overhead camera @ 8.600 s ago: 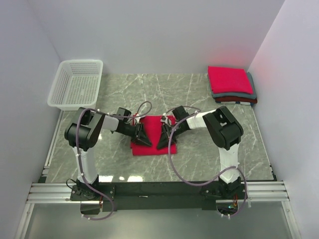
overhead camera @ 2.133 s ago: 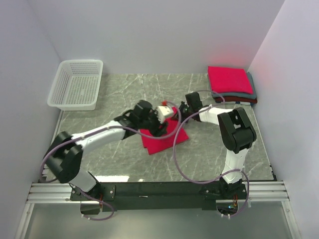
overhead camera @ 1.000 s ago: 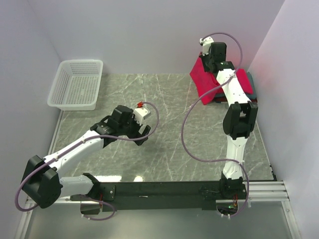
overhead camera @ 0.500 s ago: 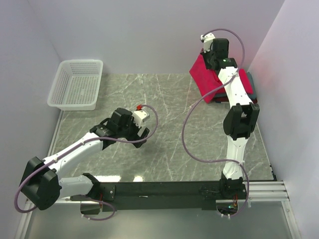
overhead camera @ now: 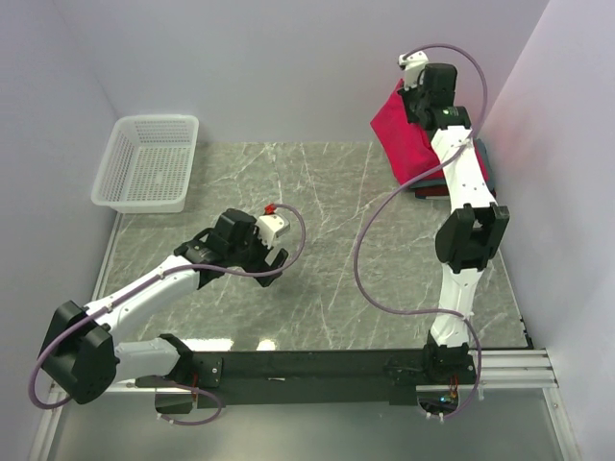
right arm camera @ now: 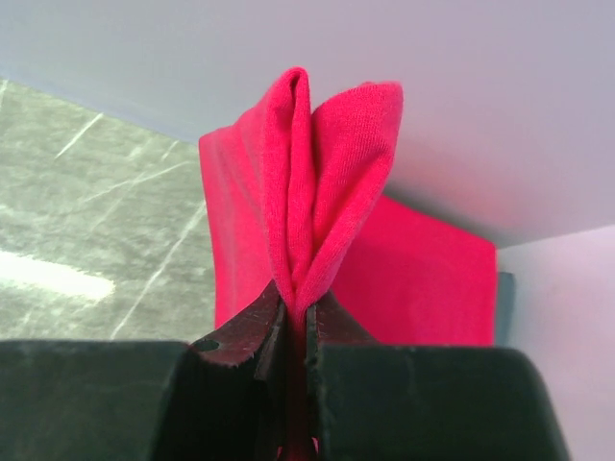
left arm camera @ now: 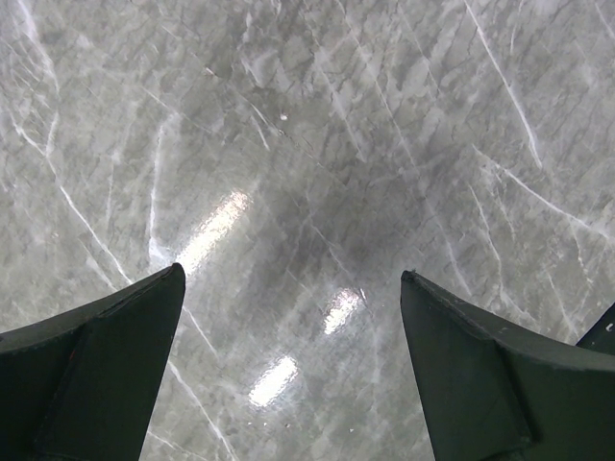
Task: Fold and stack the t-shirts
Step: Neatly place the folded tshirt to the corner
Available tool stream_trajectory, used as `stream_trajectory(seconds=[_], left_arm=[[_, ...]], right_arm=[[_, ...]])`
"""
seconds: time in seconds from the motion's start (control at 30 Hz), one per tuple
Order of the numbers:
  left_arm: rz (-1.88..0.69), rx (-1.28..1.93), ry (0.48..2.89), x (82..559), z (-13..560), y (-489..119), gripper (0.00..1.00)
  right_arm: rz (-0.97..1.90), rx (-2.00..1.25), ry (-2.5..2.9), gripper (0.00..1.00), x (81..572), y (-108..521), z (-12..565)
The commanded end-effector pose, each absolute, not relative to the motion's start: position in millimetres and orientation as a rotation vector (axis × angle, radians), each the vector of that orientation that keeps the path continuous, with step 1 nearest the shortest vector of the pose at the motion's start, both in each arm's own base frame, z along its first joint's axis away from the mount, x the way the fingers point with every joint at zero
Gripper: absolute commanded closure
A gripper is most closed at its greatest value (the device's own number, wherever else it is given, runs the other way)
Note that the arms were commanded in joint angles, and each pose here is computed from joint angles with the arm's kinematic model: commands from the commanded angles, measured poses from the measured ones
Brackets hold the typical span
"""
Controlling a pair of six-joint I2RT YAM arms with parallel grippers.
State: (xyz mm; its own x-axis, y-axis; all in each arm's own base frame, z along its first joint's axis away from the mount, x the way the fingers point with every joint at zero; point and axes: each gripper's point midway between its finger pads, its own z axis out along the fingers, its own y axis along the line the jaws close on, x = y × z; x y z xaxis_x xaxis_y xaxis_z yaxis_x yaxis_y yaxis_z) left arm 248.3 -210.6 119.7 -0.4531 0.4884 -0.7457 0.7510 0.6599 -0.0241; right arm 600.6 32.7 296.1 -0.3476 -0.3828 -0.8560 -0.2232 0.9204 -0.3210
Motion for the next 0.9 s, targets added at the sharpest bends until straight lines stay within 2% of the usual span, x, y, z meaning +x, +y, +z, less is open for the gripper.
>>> stream_trajectory(seconds=[0.0, 0.4, 0.6, 0.87], left_arm=[[-0.473, 0.977, 2.121, 251, 123, -214, 0.01], [-0.504, 1.016, 2.148, 244, 118, -217, 0.00], [-0.530, 1.030, 2.161, 241, 117, -219, 0.01], [-0.571, 1.051, 2.174, 238, 116, -224, 0.01]], right_arm=[[-0.226, -0.396, 1.719, 1.00, 590, 16, 395], [-0.319, -0.421, 1.741, 1.00, 613, -14, 362], [-0.406, -0.427, 1.738, 1.00, 628, -60, 345], [-0.406, -0.512, 1.740, 1.00, 634, -72, 318]])
